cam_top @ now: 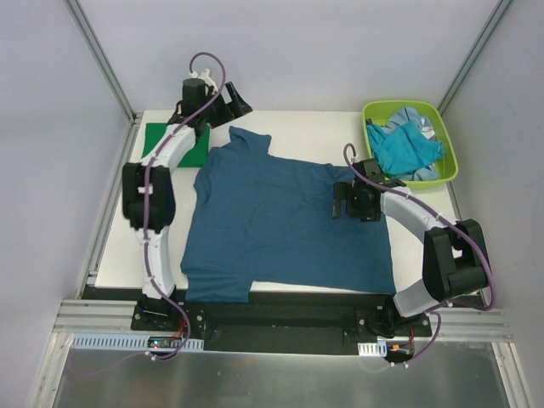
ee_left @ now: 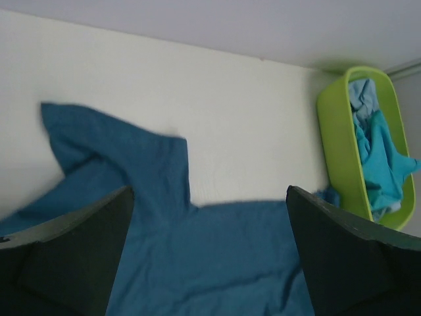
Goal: Fold and stack the t-shirts
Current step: Flatten out the tshirt
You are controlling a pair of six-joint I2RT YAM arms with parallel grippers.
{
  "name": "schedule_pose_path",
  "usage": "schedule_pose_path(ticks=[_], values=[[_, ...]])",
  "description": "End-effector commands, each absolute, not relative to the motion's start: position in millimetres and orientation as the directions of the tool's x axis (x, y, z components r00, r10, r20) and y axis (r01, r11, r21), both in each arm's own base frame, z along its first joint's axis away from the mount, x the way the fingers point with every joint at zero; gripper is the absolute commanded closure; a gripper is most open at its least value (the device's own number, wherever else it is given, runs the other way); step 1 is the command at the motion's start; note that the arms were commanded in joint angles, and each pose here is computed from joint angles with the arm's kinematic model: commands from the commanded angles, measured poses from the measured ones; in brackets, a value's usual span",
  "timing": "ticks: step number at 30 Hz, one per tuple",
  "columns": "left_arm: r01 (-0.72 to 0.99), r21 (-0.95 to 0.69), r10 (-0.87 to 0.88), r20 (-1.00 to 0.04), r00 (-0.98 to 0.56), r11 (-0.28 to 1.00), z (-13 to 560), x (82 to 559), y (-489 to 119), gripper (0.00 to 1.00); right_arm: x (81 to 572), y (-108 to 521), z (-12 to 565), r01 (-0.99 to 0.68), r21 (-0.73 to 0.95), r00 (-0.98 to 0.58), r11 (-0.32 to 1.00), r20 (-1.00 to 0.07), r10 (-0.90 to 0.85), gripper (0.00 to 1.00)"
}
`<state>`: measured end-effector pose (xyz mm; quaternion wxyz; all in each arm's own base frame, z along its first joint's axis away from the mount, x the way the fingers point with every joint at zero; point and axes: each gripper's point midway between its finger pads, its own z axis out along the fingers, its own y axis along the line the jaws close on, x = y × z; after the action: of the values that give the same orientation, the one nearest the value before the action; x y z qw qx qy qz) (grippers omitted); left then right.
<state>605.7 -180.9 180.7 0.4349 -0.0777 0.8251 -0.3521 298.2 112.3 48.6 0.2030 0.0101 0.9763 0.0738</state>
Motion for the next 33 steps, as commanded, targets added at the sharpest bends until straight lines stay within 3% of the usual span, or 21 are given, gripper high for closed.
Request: schedule_pose_path(ticks=[1,8,16,25,33], values=[[0.183,-0.57,-0.378,-0.719,-0.583,0.801,211,538,-167,0.01,318,103,86,-0.024,0.107,-0.867,0.994,-0.498,0.033,0.04],[0.147,-0.551,-0.282,-0.617,-0.734,0.822,154,503,-183,0.01,371,122,98,-0.022,0.13,-0.858,0.991,-0.511,0.048,0.04],[0.035,-0.534,-0.285,-0.504,-0.815,0.845,97,533,-189,0.01,443,127,69,0.011,0.025,-0.887,1.0,-0.462,0.021,0.04],[-0.083,-0.402,-0.279,-0.46,-0.843,0.912,42,559,-158,0.01,469,144,28,0.03,0.106,-0.933,0.994,-0.353,0.065,0.04],[-0.128,-0.427,-0.327,-0.434,-0.839,0.895,28,583,-129,0.01,489,160,15,-0.007,0.221,-0.95,0.975,-0.307,0.063,0.04]])
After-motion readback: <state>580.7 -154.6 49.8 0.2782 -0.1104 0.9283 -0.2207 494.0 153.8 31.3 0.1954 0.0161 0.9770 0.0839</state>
